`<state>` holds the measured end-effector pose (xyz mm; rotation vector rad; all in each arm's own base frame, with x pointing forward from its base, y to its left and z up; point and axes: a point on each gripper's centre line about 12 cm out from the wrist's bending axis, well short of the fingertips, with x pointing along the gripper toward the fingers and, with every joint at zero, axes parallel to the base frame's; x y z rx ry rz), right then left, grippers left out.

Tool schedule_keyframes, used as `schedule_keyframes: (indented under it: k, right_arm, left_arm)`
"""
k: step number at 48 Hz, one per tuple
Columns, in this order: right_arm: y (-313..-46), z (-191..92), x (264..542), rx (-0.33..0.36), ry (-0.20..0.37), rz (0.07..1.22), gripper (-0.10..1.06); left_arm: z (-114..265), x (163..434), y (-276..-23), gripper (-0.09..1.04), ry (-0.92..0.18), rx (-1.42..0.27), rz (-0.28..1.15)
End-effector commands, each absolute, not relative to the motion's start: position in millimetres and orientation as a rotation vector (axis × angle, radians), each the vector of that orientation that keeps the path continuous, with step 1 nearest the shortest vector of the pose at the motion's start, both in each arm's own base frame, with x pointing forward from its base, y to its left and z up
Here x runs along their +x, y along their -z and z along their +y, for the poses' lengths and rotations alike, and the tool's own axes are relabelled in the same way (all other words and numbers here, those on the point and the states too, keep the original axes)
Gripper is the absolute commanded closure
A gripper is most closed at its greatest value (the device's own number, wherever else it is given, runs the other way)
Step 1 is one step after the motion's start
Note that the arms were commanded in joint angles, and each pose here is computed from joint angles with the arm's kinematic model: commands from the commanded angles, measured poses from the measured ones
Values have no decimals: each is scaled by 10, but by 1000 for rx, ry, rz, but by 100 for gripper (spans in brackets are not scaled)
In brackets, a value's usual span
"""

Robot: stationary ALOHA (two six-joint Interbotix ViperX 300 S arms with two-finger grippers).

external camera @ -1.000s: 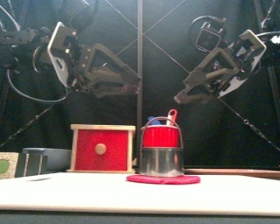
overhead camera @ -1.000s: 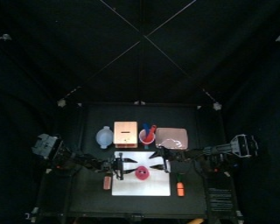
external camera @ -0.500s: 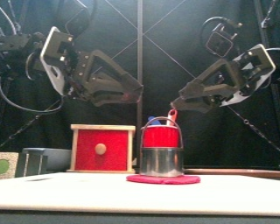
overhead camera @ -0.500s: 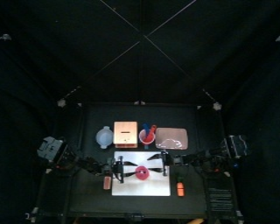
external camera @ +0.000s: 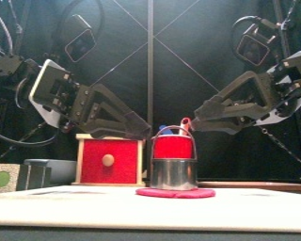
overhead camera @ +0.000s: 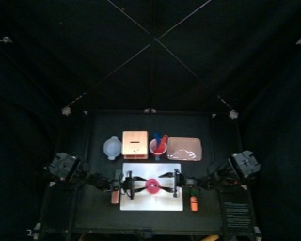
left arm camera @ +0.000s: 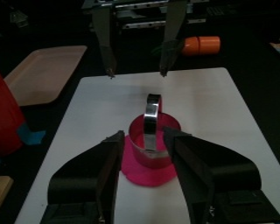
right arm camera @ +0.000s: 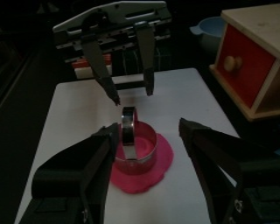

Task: Get the cutter from the drawer then cut the dough then place the extra dough in the bowl
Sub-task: Cut the dough

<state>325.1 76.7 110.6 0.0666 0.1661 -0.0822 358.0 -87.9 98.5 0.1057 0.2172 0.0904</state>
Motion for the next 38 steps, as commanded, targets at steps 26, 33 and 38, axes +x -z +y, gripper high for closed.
schedule_keyframes:
  k: [26, 33, 38]
  right_arm:
    - [-1059, 894, 3432, 87, 101, 141, 7]
    - [-1097, 922, 3428, 98, 94, 145, 7]
    - [-1101, 933, 3432, 110, 90, 168, 7]
  left_arm:
    - [-930, 3770, -1078, 16, -21, 129, 197]
    - [-860, 3787, -1048, 16, -29, 127, 230]
    - [-805, 3802, -1045, 16, -42, 124, 236]
